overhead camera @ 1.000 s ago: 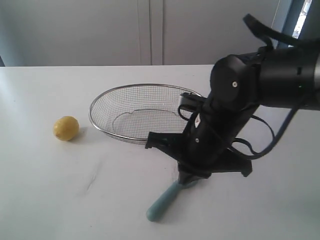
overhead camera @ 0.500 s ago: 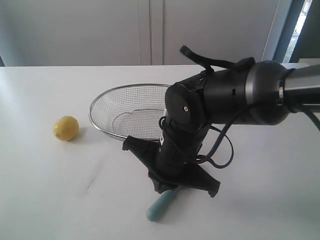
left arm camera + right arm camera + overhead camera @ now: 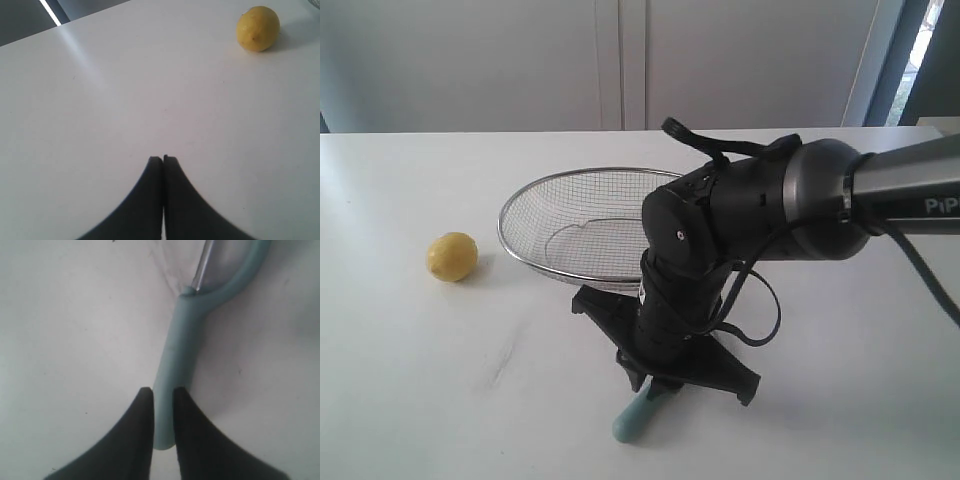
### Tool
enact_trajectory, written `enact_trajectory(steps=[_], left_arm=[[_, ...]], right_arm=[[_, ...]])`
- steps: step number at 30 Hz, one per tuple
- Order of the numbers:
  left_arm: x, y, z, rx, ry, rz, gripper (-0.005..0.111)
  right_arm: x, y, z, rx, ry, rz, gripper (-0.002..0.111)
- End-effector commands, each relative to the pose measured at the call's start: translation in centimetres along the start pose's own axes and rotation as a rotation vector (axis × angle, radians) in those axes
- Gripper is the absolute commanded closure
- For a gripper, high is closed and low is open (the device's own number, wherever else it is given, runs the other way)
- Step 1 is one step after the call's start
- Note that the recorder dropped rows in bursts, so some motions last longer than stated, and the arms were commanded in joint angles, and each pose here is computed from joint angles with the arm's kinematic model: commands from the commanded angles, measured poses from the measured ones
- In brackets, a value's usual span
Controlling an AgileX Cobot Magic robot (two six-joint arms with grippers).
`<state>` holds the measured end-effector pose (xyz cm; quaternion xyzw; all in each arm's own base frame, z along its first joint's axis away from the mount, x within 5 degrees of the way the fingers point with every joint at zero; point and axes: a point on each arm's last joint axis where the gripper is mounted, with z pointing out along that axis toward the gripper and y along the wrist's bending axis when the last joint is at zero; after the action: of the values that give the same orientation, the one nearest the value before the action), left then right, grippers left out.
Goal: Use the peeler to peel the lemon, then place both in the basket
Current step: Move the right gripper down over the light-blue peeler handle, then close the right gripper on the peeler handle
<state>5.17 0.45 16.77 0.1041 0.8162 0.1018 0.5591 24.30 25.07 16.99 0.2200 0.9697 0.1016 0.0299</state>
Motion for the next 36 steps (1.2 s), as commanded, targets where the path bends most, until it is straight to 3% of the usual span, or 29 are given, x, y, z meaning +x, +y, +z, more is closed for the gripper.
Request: enact_trajectory(steps=[1,8,36], left_arm=[[0.1,-0.1,0.0,0.003,0.001,0.000,0.107],[0.1,-0.1,0.0,0.003,0.001,0.000,0.107],[0.1,-0.1,0.0,0.003,0.001,0.000,0.107]], right_arm=[[-0.1,0.2,-0.1,-0.008,-0.013,-0.007,0.082],[-0.2,0.3,0.1,-0.019,-0.020,0.008,0.070],[-0.2,0.1,2.9,0.045,0.008,0.033,0.070]])
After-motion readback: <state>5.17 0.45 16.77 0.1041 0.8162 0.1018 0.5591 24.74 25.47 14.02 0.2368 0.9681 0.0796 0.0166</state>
